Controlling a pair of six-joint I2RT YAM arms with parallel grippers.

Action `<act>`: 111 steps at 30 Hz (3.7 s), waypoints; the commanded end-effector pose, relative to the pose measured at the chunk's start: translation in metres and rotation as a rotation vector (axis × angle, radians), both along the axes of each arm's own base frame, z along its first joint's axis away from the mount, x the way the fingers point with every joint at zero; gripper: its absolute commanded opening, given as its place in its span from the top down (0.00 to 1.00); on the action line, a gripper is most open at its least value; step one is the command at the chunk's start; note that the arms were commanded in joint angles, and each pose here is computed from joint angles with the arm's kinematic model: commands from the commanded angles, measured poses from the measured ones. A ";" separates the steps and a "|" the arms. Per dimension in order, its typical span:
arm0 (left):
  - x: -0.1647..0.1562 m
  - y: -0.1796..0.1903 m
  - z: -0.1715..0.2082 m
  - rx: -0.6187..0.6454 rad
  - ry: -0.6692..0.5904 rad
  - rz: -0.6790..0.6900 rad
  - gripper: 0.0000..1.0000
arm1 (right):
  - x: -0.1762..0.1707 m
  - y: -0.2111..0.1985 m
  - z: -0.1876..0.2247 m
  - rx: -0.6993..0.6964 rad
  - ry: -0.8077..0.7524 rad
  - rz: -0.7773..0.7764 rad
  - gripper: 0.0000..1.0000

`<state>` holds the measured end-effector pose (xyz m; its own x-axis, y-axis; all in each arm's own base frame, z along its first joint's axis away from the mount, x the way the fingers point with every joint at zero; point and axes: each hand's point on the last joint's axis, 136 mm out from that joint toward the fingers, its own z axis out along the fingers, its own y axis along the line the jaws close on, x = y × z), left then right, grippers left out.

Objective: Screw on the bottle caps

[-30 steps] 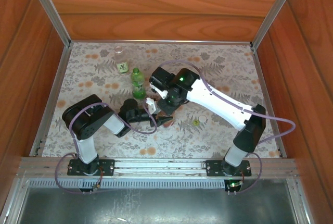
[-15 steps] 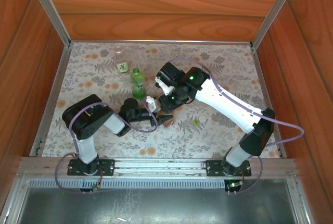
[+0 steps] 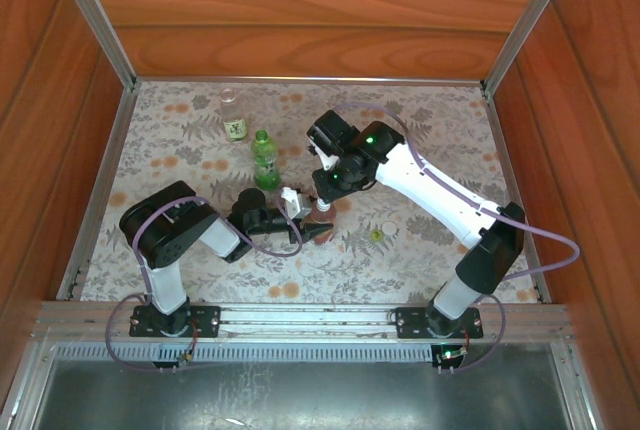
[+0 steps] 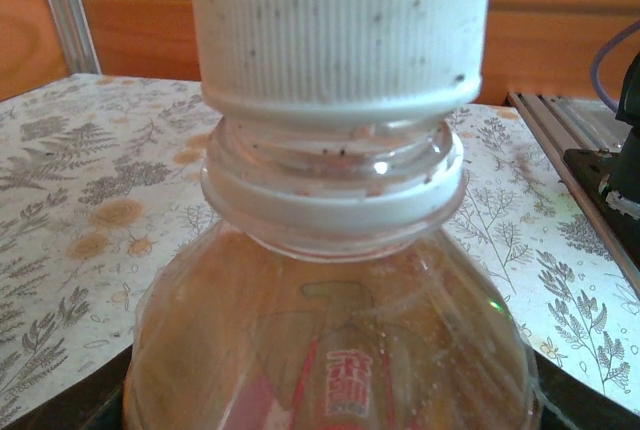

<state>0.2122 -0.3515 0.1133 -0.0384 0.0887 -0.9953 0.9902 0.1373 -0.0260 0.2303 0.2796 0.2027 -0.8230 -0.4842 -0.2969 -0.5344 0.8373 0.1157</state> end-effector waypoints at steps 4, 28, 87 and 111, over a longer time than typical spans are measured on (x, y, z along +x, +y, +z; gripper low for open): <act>-0.007 0.003 -0.022 0.060 0.074 -0.023 0.38 | -0.010 0.008 -0.002 0.046 0.057 0.022 0.54; -0.006 0.001 -0.023 0.059 0.086 -0.022 0.38 | -0.022 0.006 -0.010 0.026 0.118 0.066 0.59; -0.008 0.002 -0.023 0.064 0.091 -0.028 0.38 | -0.020 0.008 -0.010 0.033 0.107 0.072 0.65; -0.010 0.000 -0.022 0.059 0.108 -0.048 0.38 | -0.027 0.007 0.011 -0.046 -0.062 0.425 0.74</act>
<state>0.2073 -0.3524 0.1137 -0.0415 0.0875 -0.9953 0.9937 0.1074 -0.0320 0.2059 0.2855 0.1983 -0.6088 -0.7449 -0.2729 -0.7853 0.6147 0.0738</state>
